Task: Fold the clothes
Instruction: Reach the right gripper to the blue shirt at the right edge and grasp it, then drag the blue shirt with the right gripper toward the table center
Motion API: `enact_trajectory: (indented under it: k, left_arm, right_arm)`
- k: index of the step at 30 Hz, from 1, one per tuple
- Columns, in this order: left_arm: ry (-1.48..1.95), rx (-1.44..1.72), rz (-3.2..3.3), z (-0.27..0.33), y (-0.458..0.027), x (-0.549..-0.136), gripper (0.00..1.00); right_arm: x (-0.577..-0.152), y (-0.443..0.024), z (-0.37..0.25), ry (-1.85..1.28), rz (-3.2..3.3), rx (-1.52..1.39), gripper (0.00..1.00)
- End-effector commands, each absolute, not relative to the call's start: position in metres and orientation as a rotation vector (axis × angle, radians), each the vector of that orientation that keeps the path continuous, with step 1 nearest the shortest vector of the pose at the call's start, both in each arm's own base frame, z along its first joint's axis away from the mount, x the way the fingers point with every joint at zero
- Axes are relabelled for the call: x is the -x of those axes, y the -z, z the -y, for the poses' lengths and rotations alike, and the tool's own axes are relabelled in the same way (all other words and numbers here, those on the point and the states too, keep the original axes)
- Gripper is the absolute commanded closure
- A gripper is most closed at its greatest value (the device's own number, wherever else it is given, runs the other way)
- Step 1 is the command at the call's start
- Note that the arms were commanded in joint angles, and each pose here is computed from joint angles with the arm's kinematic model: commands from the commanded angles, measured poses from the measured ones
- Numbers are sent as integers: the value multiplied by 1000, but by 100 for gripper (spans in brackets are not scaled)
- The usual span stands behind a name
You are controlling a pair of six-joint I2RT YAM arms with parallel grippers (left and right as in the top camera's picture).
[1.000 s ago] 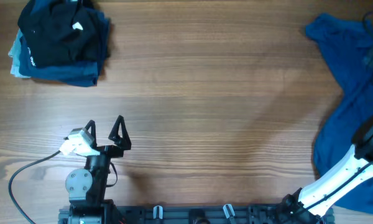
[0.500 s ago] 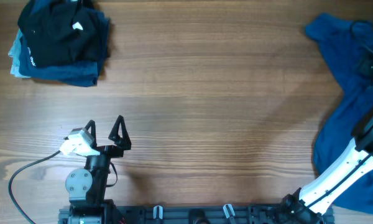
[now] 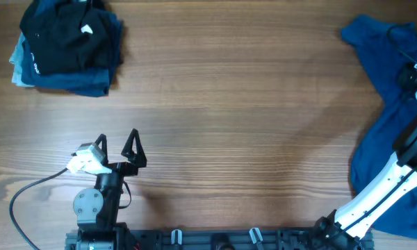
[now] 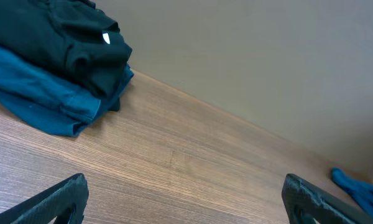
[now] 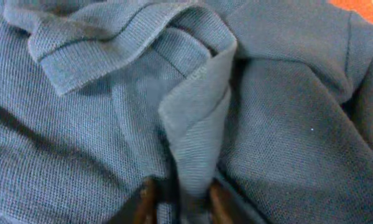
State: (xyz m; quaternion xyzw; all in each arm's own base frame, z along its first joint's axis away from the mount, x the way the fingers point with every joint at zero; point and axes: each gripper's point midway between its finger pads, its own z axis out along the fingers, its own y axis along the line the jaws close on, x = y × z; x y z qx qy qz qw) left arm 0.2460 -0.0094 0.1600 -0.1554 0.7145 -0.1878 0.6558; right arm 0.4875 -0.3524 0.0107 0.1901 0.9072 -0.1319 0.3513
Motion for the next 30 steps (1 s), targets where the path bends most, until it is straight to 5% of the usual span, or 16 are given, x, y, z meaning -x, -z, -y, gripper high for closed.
enact_trajectory:
  k: [1, 5, 14, 30]
  left_arm:
    - [395, 347, -1622, 6, -157, -246, 0]
    - [395, 347, -1622, 6, -157, -246, 0]
    - [395, 347, -1622, 6, -157, -246, 0]
    - [395, 347, -1622, 6, -157, -246, 0]
  right_arm:
    - [-492, -10, 352, 327, -2338, -489, 86]
    - [-493, -17, 351, 316, -2329, -503, 96]
    - [-530, -85, 283, -197, -2146, -420, 96]
    - [-590, -118, 90, -419, -2182, -154, 89]
